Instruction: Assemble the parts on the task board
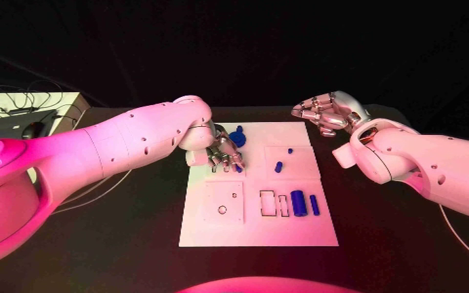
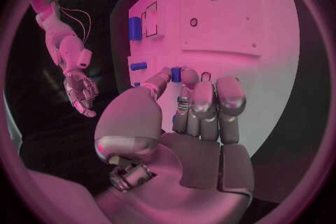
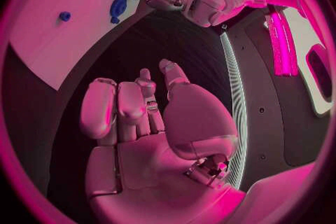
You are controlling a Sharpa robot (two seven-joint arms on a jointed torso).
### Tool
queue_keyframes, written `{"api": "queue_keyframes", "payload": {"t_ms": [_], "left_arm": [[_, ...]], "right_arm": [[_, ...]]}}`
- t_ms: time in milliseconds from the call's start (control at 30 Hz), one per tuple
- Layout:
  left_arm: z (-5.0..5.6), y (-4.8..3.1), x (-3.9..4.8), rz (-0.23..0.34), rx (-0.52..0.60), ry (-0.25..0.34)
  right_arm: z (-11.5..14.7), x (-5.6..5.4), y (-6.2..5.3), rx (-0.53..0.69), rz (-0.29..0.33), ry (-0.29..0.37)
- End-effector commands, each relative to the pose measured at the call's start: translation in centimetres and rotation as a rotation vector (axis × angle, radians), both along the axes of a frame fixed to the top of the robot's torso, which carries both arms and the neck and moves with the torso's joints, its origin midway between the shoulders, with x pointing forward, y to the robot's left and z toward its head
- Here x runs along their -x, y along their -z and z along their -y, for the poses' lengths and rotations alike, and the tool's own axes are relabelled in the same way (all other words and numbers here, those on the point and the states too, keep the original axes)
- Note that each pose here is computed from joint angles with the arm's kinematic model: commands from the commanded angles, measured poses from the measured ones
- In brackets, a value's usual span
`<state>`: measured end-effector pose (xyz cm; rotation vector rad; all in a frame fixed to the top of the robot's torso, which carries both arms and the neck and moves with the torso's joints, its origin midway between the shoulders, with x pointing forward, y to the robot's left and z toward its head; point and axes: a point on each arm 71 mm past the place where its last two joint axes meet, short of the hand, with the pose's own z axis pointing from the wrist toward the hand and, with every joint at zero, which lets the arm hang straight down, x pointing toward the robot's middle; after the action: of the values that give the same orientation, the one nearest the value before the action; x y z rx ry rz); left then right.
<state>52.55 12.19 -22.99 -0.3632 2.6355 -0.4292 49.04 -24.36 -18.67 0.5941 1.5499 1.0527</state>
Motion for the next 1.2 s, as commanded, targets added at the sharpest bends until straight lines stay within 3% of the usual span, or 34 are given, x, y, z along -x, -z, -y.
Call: {"api": "queue_keyframes", "payload": {"t_ms": [33,733,933,1200], "left_arm": [[0.1,0.2,0.24,-0.028,0.013,0.011],[-0.1,0.06,0.29,-0.025,0.07,-0.036],[-0.9,-0.49,0.46,-0.02,0.129,-0.12],[-2.3,-1.01,1.34,-0.012,0.15,-0.146]], "right_arm": [[-0.1,0.0,0.0,0.008,0.001,-0.016],[-0.2,-0.1,0.1,0.011,-0.003,-0.02],[-0.1,-0.1,0.2,0.013,-0.005,-0.019],[0.1,-0.1,0.2,0.014,-0.003,-0.016]]}}
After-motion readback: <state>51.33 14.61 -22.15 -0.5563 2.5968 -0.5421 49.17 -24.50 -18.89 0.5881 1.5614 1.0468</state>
